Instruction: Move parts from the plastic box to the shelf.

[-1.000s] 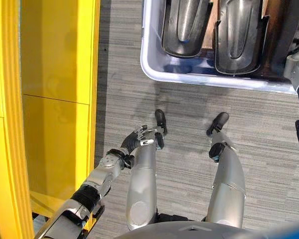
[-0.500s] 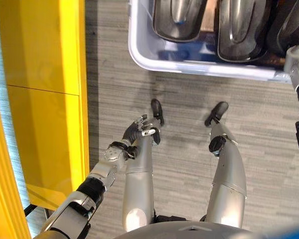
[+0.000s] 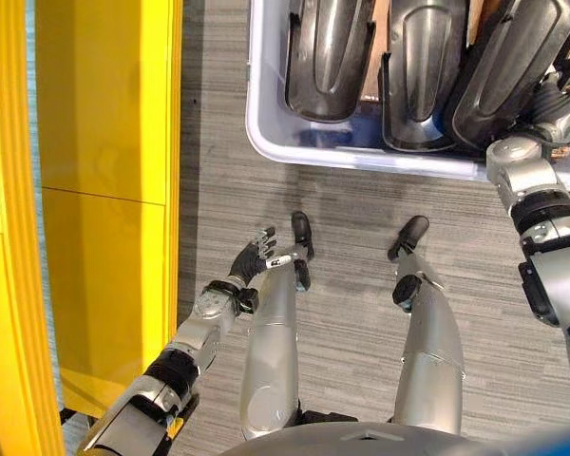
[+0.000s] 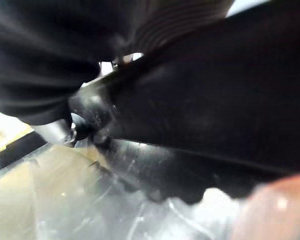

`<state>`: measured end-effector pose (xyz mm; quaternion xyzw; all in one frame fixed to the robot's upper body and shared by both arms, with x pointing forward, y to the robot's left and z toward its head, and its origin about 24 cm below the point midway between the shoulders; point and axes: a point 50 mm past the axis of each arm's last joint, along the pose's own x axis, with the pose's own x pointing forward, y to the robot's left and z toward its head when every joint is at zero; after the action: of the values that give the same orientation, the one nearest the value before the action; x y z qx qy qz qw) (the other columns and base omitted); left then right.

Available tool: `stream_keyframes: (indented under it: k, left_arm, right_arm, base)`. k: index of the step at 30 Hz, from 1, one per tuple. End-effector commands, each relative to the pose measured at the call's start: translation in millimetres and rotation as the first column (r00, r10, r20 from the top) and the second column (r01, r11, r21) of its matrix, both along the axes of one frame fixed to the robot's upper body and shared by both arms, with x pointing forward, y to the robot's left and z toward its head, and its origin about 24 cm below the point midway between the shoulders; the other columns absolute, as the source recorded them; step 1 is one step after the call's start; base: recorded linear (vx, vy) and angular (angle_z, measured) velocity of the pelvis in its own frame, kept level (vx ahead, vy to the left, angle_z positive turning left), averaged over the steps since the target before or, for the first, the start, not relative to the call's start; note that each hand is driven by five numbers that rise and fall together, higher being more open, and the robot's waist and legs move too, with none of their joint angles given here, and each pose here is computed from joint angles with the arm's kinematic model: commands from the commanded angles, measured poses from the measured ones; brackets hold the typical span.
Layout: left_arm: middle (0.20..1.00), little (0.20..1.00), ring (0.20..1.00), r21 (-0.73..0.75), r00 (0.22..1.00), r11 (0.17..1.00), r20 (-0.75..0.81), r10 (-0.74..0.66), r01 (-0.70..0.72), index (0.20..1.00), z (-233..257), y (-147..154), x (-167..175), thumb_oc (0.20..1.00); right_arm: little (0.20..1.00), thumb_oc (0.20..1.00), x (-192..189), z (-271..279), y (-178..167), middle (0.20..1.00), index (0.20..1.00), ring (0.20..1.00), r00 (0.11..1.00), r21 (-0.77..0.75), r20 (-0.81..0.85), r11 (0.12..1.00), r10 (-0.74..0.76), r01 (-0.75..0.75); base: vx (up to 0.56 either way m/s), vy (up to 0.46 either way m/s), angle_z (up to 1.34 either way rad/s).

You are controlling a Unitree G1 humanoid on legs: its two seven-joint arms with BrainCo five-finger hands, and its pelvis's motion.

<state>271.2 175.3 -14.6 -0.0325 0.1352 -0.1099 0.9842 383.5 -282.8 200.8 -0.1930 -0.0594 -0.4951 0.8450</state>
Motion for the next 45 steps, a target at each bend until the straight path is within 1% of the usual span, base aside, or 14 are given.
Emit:
stream_keyframes:
  k: [1, 6, 10, 13, 17, 21, 25, 27, 28, 29, 32, 38, 41, 45]
  left_arm:
    - [1.0, 1.0, 1.0, -0.014, 0.998, 0.998, 0.018, -0.064, 0.064, 1.0, -1, -11, -7, 1.0]
    - [1.0, 1.0, 1.0, 0.009, 0.997, 0.997, -0.011, -0.072, 0.072, 1.0, -4, 2, -13, 1.0]
    - [1.0, 1.0, 1.0, 0.031, 0.997, 0.997, -0.041, -0.067, 0.068, 1.0, -12, 17, -28, 1.0]
    - [1.0, 1.0, 1.0, 0.046, 0.996, 0.996, -0.058, -0.074, 0.077, 1.0, -16, 23, -36, 1.0]
    - [1.0, 1.0, 1.0, 0.063, 0.994, 0.995, -0.082, -0.074, 0.079, 1.0, -22, 31, -46, 1.0]
    - [1.0, 1.0, 1.0, 0.078, 0.99, 0.994, -0.126, -0.068, 0.078, 1.0, -34, 36, -61, 1.0]
    - [1.0, 1.0, 1.0, 0.085, 0.983, 0.995, -0.178, -0.038, 0.054, 1.0, -47, 41, -75, 1.0]
    - [1.0, 1.0, 1.0, 0.092, 0.98, 0.995, -0.2, -0.018, 0.037, 1.0, -53, 43, -81, 1.0]
    - [1.0, 1.0, 1.0, 0.099, 0.977, 0.995, -0.211, -0.005, 0.027, 1.0, -56, 44, -85, 1.0]
    - [1.0, 1.0, 1.0, 0.114, 0.972, 0.993, -0.234, 0.018, 0.009, 1.0, -61, 47, -92, 1.0]
    - [1.0, 1.0, 1.0, 0.115, 0.96, 0.993, -0.275, 0.048, -0.017, 1.0, -70, 50, -102, 1.0]
    - [1.0, 1.0, 1.0, 0.124, 0.939, 0.99, -0.326, 0.106, -0.068, 1.0, -82, 55, -123, 1.0]
    - [1.0, 1.0, 1.0, 0.139, 0.942, 0.989, -0.321, 0.095, -0.053, 1.0, -82, 56, -125, 1.0]
    - [1.0, 1.0, 1.0, 0.164, 0.942, 0.985, -0.319, 0.104, -0.053, 1.0, -81, 58, -123, 1.0]
  right_arm:
    - [0.2, 0.2, -6, -17, -1, 0.2, 0.2, 0.2, 1.0, -0.042, 0.007, 0.999, -0.025, 0.025]
    - [0.2, 0.2, -9, 18, -9, 0.2, 0.2, 0.2, 0.987, -0.091, 0.162, 0.996, -0.009, 0.024]
    - [0.2, 0.2, -14, 53, -13, 0.2, 0.2, 0.2, 0.956, -0.134, 0.289, 0.991, 0.056, -0.018]
    - [0.2, 0.2, -16, 63, -15, 0.2, 0.2, 0.2, 0.951, -0.172, 0.292, 0.984, 0.097, -0.048]
    - [0.2, 0.2, -15, 69, -10, 0.2, 0.2, 0.2, 0.946, -0.195, 0.263, 0.971, 0.19, -0.141]
    - [0.2, 0.2, -11, 47, -3, 0.2, 0.2, 0.2, 0.932, -0.172, 0.156, 0.938, 0.328, -0.302]
    - [0.2, 0.2, -11, 12, 10, 0.2, 0.2, 0.2, 0.88, -0.133, 0.043, 0.876, 0.473, -0.465]
    - [0.2, 0.2, -13, -3, 17, 0.2, 0.2, 0.2, 0.856, -0.127, -0.005, 0.849, 0.517, -0.513]
    - [0.2, 0.2, -14, -12, 23, 0.2, 0.2, 0.2, 0.835, -0.124, -0.033, 0.827, 0.549, -0.549]
    - [0.2, 0.2, -16, -30, 38, 0.2, 0.2, 0.2, 0.782, -0.1, -0.081, 0.775, 0.618, -0.623]
    - [0.2, 0.2, -21, -57, 66, 0.2, 0.2, 0.2, 0.667, -0.041, -0.129, 0.669, 0.733, -0.743]
    - [0.2, 0.2, -42, -97, 102, 0.2, 0.2, 0.2, 0.532, 0.063, -0.146, 0.544, 0.834, -0.837]
    - [0.2, 0.2, -49, -113, 110, 0.2, 0.2, 0.2, 0.528, 0.141, -0.111, 0.54, 0.842, -0.83]
    - [0.2, 0.2, -52, -129, 119, 0.2, 0.2, 0.2, 0.543, 0.191, -0.108, 0.553, 0.833, -0.811]
  base:
    - [-0.03, -0.049, -0.06]
    - [-0.01, -0.037, -0.04]
    - [0.03, -0.038, -0.04]
    - [0.05, -0.012, -0.02]
    - [0.06, 0.002, -0.01]
    - [0.1, 0.04, 0.05]
    - [0.09, 0.094, 0.06]
    - [0.1, 0.095, -0.02]
    - [0.15, 0.169, -0.01]
    - [0.13, 0.163, 0.0]
    - [0.09, 0.149, 0.01]
    - [0.04, 0.171, 0.07]
    - [-0.05, 0.133, 0.15]
    - [-0.05, 0.113, 0.23]
